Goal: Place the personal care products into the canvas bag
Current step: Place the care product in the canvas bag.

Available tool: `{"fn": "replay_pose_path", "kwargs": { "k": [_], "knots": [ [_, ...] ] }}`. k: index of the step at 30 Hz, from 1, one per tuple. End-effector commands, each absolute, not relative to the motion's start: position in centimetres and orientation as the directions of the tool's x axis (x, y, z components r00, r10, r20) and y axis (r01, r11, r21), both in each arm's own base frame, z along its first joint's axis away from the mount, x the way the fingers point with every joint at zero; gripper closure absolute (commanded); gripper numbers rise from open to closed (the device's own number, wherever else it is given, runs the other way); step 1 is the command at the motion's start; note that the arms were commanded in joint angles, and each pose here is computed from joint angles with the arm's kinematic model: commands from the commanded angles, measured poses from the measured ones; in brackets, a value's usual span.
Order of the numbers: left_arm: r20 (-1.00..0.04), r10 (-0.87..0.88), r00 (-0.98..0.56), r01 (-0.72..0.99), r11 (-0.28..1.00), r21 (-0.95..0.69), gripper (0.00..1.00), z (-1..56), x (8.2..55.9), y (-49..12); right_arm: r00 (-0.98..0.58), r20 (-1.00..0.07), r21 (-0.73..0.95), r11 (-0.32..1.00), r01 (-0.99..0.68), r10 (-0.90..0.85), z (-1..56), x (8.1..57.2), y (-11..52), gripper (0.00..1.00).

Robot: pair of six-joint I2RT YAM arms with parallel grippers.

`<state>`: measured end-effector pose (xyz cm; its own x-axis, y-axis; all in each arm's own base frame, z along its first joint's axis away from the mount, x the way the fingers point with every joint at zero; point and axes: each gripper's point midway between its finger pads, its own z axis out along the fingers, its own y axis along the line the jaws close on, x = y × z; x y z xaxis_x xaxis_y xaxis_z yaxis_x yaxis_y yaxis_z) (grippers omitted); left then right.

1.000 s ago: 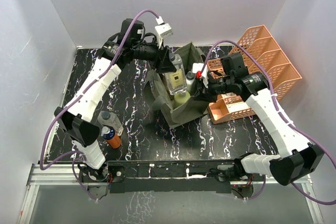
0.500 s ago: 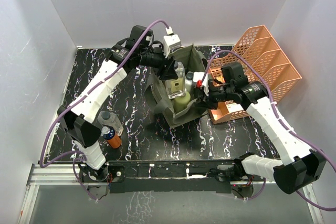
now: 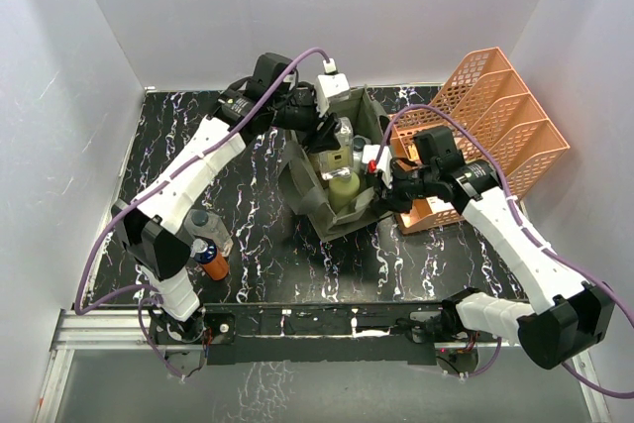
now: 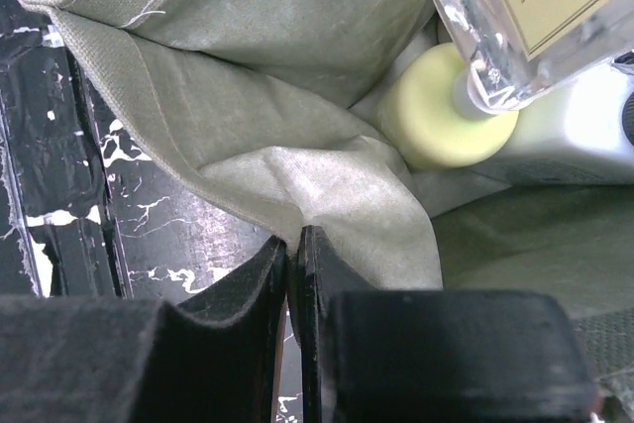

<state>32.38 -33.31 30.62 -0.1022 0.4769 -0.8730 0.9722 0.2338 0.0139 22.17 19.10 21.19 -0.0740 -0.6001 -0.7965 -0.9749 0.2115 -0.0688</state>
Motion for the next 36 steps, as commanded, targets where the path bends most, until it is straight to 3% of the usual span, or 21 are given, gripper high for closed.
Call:
{"fn": "replay_pose_path", "kwargs": {
  "k": [1,12,19,30,36],
  "knots": [
    [-0.88,0.475,0.0,0.971,0.209,0.114,1.0,31.6,32.4,-33.9,-0.082,-0.788,-0.069,0.22,-0.973,-0.61,21.9,22.6,19.1,0.89],
    [-0.857,0.515,-0.026,0.974,0.204,0.093,1.0,30.4,31.9,-33.6,0.009,-0.852,-0.137,0.207,-0.969,-0.523,28.4,23.9,20.8,0.9],
    [-0.881,0.474,0.004,0.982,0.163,0.092,1.0,33.9,30.3,-33.4,0.029,-0.859,-0.158,0.21,-0.965,-0.511,29.8,24.7,21.2,0.9],
    [-0.932,0.354,-0.075,0.997,0.058,-0.058,1.0,37.6,26.2,-34.3,0.048,-0.867,-0.168,0.201,-0.965,-0.496,30.7,24.9,21.5,0.9],
    [-0.905,0.404,-0.135,0.987,0.133,-0.088,1.0,34.8,27.7,-34.2,0.049,-0.868,-0.17,0.201,-0.965,-0.494,30.9,24.8,21.5,0.9]
  ]
}}
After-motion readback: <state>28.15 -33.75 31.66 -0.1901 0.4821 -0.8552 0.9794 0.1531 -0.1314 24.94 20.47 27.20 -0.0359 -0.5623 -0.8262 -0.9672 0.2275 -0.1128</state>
